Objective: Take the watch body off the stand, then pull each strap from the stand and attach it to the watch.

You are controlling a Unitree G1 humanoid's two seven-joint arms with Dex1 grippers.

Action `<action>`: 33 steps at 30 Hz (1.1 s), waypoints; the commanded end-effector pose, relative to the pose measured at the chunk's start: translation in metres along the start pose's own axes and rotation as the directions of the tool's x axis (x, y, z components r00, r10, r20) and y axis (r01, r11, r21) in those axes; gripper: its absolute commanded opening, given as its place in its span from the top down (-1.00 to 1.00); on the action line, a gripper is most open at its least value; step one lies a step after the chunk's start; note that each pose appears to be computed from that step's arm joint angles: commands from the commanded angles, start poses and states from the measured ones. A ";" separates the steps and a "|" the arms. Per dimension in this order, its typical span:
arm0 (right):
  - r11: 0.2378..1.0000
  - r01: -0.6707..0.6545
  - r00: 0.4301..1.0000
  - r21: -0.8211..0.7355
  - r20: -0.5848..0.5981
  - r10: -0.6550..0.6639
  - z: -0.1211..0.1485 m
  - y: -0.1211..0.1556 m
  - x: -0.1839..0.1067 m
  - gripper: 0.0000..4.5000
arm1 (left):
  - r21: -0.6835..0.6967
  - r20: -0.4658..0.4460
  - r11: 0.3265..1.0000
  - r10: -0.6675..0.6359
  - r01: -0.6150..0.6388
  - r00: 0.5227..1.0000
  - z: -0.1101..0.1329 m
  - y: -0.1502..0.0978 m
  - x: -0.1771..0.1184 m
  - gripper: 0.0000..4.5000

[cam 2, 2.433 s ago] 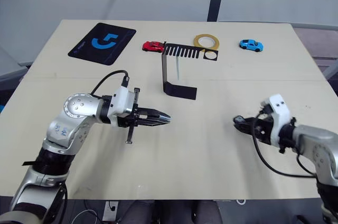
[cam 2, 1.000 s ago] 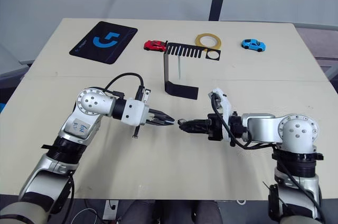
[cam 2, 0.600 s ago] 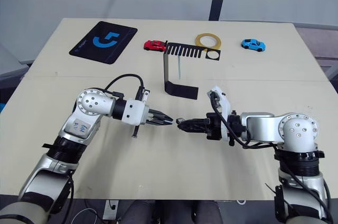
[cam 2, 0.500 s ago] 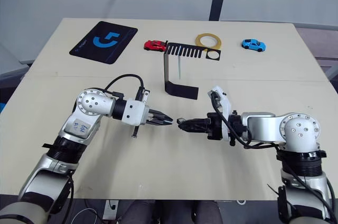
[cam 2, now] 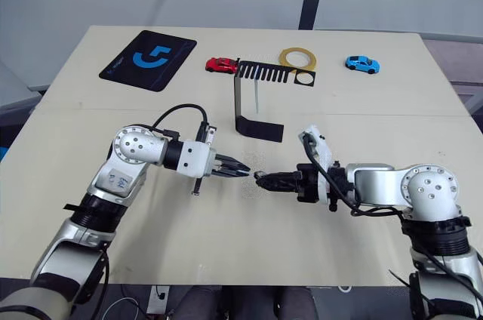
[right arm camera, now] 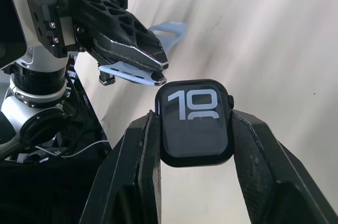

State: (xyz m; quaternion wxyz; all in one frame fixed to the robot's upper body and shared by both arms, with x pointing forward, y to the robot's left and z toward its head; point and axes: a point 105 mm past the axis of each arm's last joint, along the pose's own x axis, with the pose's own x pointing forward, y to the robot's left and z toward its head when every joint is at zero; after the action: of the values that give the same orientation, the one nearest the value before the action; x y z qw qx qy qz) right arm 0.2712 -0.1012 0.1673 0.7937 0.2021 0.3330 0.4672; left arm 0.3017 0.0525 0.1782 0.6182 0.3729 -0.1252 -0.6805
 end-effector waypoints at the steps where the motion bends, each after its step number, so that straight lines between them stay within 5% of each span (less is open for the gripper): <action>1: 0.999 -0.025 1.000 -0.025 0.015 0.026 0.002 0.009 -0.003 0.32 | 0.025 0.019 1.000 0.015 -0.015 1.000 0.006 0.005 -0.001 1.00; 33: 0.999 -0.027 0.999 -0.020 0.019 0.027 0.001 0.011 -0.003 0.32 | 0.028 0.025 0.999 0.015 -0.016 1.000 0.006 0.006 0.003 1.00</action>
State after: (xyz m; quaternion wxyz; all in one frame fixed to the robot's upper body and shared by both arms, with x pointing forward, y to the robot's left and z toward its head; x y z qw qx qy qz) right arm 0.2689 -0.1005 0.1681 0.7935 0.2098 0.3305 0.4659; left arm 0.3040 0.0508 0.1745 0.6232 0.3627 -0.1212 -0.6822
